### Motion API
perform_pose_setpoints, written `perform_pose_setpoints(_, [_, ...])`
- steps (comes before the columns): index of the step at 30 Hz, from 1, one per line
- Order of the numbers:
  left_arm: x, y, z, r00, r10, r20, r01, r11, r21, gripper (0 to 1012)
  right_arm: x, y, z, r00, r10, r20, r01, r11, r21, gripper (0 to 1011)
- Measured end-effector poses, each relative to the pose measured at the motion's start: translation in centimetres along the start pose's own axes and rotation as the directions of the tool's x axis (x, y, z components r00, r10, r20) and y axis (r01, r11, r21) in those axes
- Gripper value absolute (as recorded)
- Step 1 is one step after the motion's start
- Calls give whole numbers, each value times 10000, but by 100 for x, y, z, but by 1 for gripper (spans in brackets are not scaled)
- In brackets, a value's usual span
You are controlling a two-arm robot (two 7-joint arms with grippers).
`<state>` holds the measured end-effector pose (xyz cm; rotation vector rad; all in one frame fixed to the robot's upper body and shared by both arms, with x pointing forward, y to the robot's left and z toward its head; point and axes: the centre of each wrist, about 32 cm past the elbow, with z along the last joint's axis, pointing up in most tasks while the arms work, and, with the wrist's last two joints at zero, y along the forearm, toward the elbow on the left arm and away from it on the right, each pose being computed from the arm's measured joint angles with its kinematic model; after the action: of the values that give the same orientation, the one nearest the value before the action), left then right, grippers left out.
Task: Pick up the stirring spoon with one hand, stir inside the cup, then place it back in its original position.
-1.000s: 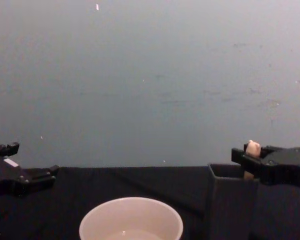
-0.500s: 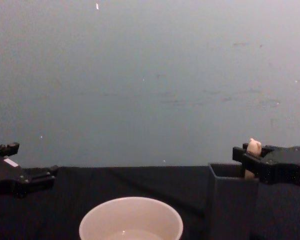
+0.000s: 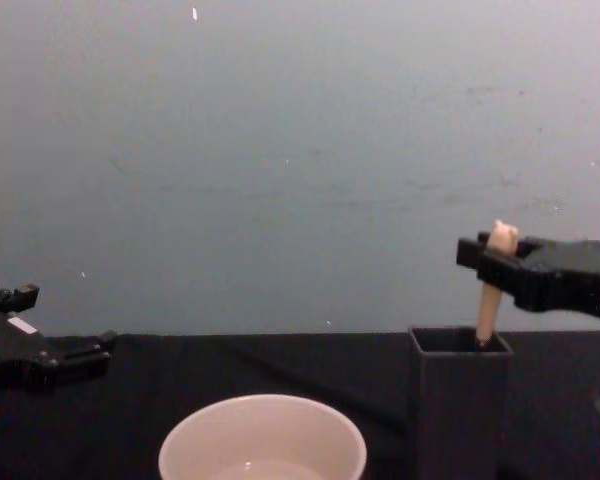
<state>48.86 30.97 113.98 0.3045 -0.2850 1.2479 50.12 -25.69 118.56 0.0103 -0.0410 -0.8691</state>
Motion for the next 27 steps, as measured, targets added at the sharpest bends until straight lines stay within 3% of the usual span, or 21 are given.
perform_pose_setpoints(7, [0, 0, 0, 10000, 1, 0, -1, 10000, -2, 1001, 42, 7, 127, 9998, 143, 98, -148, 9984, 543, 211])
perform_pose_setpoints(19, [0, 0, 0, 10000, 0, 0, 0, 10000, -1, 1001, 130, 73, 385, 9977, 484, 473, -556, 9848, 1647, 211])
perform_pose_setpoints(27, [0, 0, 0, 10000, 1, -1, -1, 10000, -1, 1001, 91, 236, 411, 9951, 837, 519, -924, 9759, 1978, 211])
